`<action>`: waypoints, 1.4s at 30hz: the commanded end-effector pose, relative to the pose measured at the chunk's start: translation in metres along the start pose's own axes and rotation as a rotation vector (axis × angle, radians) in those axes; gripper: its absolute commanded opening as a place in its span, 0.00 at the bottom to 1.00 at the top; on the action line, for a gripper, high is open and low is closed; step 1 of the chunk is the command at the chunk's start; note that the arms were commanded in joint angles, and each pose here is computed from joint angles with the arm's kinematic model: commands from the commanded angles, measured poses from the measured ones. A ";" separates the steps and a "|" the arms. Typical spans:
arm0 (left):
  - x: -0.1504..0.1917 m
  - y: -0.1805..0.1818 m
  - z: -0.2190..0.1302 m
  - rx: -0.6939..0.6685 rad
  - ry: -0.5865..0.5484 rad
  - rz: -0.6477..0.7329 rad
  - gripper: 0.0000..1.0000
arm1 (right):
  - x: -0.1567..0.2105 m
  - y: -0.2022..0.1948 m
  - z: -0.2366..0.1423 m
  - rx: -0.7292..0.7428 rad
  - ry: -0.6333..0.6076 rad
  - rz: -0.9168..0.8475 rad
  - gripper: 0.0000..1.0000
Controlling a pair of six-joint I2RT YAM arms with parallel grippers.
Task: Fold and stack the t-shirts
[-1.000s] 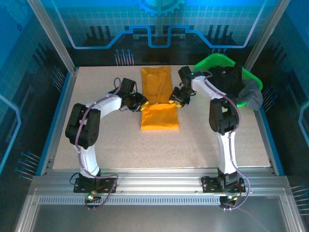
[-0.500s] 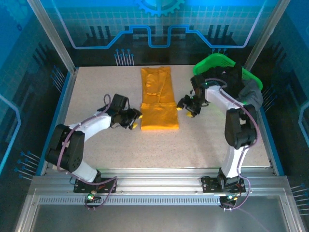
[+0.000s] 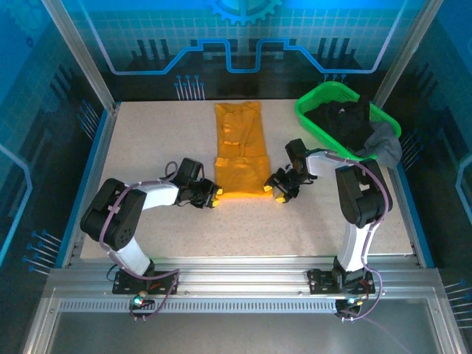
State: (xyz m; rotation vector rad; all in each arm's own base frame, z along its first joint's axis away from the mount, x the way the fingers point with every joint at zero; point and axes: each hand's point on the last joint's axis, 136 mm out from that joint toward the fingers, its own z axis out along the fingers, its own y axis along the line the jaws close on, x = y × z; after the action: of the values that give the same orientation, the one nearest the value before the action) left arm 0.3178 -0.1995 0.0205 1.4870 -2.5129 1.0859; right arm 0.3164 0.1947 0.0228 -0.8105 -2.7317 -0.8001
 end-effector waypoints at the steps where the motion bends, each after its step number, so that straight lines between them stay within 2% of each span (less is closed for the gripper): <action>1: 0.005 -0.022 0.011 0.047 0.021 0.051 0.25 | 0.005 0.009 0.018 -0.019 0.045 0.024 0.43; 3: 0.004 -0.028 0.011 0.056 0.018 0.060 0.15 | 0.003 0.009 0.019 -0.010 0.037 0.040 0.25; 5: 0.003 -0.035 0.008 0.070 0.007 0.073 0.02 | -0.002 0.014 0.015 -0.019 0.014 0.039 0.12; 7: 0.003 -0.045 -0.002 0.074 -0.018 0.105 0.00 | -0.006 0.025 0.005 -0.032 -0.015 0.023 0.00; 13: 0.015 -0.086 -0.053 0.129 -0.096 0.278 0.00 | -0.007 0.053 -0.038 -0.057 -0.091 -0.031 0.00; 17: 0.026 -0.077 -0.063 0.125 -0.055 0.286 0.00 | 0.006 0.053 -0.052 -0.060 -0.084 -0.049 0.00; 21: 0.040 -0.038 -0.057 0.062 0.030 0.268 0.00 | 0.027 0.031 -0.042 -0.026 -0.023 -0.062 0.00; 25: 0.060 0.018 -0.051 -0.034 0.132 0.274 0.00 | 0.057 -0.003 -0.022 0.019 0.063 -0.084 0.00; 29: 0.081 0.068 -0.059 -0.120 0.198 0.299 0.00 | 0.093 -0.034 -0.015 0.071 0.135 -0.131 0.00; 32: 0.096 0.084 -0.072 -0.130 0.241 0.319 0.00 | 0.120 -0.045 -0.023 0.069 0.173 -0.160 0.00; 38: 0.118 0.060 -0.108 -0.014 0.256 0.368 0.00 | 0.149 -0.030 -0.061 0.024 0.152 -0.182 0.00; 42: 0.116 0.027 -0.133 0.091 0.168 0.372 0.00 | 0.148 0.004 -0.091 -0.027 0.094 -0.189 0.00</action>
State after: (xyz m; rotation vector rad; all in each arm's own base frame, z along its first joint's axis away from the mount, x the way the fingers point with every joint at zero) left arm 0.1845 -0.2062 0.1198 0.8684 -2.6991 1.2645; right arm 0.1942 0.2107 0.1205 -0.4818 -2.7554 -0.8750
